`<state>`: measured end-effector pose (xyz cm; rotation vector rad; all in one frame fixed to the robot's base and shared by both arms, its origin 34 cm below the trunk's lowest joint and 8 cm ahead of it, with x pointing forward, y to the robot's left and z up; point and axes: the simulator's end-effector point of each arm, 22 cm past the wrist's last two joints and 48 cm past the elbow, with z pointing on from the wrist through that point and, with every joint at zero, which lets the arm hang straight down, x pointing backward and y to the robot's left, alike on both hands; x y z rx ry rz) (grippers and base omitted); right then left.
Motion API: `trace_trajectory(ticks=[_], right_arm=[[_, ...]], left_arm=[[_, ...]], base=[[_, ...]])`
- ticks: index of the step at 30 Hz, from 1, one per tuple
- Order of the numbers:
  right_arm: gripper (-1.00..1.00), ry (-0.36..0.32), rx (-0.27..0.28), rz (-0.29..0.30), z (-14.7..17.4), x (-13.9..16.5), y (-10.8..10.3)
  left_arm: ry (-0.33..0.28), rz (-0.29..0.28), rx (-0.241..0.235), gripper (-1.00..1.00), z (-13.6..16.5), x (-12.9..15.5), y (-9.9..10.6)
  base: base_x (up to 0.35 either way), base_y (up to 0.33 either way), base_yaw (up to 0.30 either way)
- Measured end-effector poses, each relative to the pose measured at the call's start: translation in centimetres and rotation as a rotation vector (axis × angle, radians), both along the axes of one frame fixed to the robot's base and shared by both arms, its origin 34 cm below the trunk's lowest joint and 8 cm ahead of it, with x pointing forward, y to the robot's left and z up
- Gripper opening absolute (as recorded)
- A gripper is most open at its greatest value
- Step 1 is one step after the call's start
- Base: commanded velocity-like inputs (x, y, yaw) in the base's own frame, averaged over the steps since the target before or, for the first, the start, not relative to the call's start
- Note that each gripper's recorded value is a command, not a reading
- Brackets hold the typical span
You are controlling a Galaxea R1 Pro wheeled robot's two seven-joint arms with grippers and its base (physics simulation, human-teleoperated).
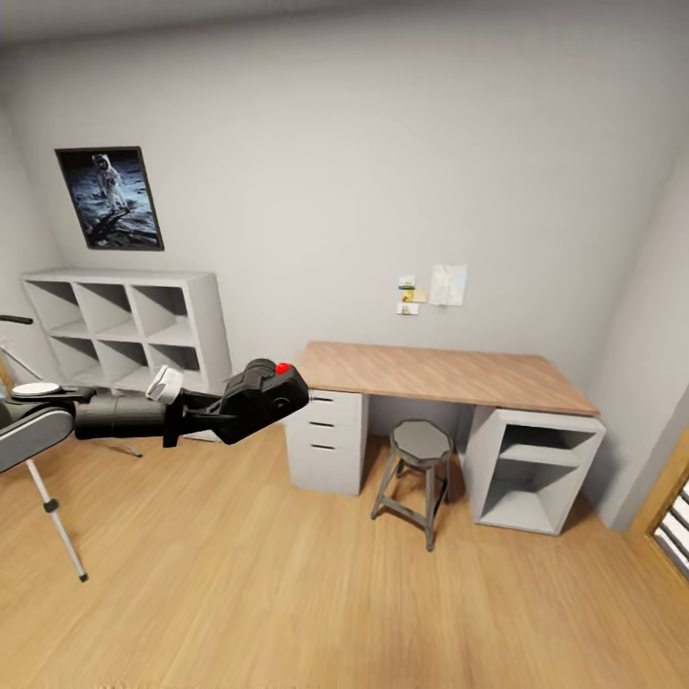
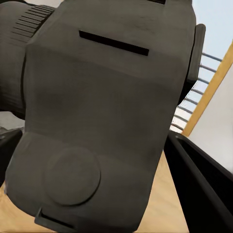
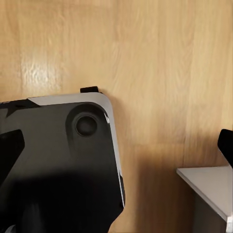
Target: Attach the digital camera to the camera tripod in the bedroom.
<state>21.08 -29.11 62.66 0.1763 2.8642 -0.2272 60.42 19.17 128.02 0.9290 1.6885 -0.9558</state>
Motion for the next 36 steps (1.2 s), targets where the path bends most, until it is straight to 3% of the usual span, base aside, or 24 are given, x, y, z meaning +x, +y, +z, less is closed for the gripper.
trace_trajectory(ticks=[18, 36], right_arm=[[1.00, 0.000, 0.000, 0.001, 0.00, -0.01, 0.01], [1.00, 0.000, 0.000, 0.002, 0.00, 0.00, 0.02]], left_arm=[[0.001, 0.000, 0.000, -1.00, 0.04, -0.02, 0.01], [0.001, 0.001, 0.001, -1.00, 0.04, -0.01, 0.02]], base=[[0.023, 0.021, 0.278], [0.132, 0.259, 0.278]])
